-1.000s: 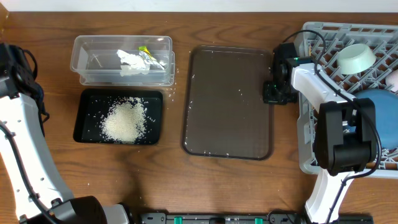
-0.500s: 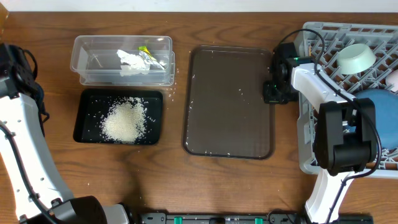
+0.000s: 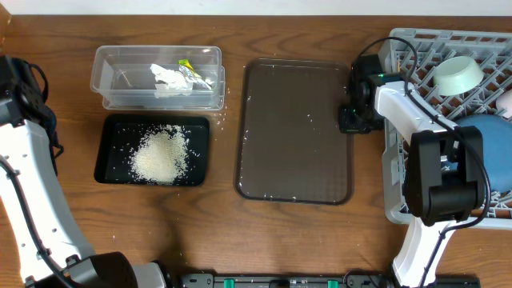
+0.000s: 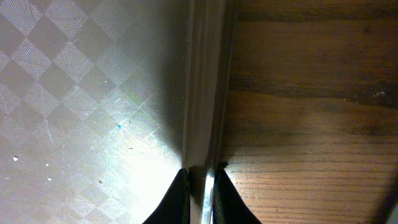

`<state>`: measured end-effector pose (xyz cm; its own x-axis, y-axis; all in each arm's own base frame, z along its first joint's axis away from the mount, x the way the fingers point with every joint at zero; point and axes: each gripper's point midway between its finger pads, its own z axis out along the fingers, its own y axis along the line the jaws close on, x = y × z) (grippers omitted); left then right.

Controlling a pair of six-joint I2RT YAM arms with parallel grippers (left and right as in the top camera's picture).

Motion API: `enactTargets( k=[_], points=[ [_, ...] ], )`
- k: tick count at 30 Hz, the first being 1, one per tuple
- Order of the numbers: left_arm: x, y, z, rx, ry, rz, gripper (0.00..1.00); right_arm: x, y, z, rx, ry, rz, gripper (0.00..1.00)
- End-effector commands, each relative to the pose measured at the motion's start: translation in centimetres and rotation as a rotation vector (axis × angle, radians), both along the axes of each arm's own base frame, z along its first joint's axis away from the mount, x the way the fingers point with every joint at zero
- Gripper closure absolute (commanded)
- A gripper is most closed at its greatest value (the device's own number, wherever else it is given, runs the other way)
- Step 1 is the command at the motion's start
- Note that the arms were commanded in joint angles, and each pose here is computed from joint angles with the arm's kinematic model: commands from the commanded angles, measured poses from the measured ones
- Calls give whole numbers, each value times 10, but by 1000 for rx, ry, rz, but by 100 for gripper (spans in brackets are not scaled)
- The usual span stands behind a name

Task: Sort waste into correct bins and load items into the dishwasher rack

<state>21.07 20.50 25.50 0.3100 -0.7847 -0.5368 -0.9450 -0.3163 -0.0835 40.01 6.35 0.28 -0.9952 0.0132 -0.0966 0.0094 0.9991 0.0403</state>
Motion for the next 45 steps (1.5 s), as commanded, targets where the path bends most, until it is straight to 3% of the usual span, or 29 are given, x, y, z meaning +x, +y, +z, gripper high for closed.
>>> enactTargets(
  k=[1,16,20,22,26,37,45],
  points=[
    [-3,1,3,10,-7,19,8,-2,-21,-12,-88,12,41,94],
    [-3,1,3,10,-7,19,8,-4,-19,-12,-75,20,9,88],
    [-3,1,3,10,-7,19,8,-9,-15,-12,-46,43,-31,69],
    [-3,1,3,10,-7,19,8,-11,-14,-11,-39,51,-58,53],
    [-3,1,3,10,-7,19,8,-8,-14,1,-34,24,-99,49],
    [-3,1,3,10,-7,19,8,-4,0,121,89,-236,-85,48],
    [-3,1,3,10,-7,19,8,-48,15,198,128,-356,-52,47]
  ],
)
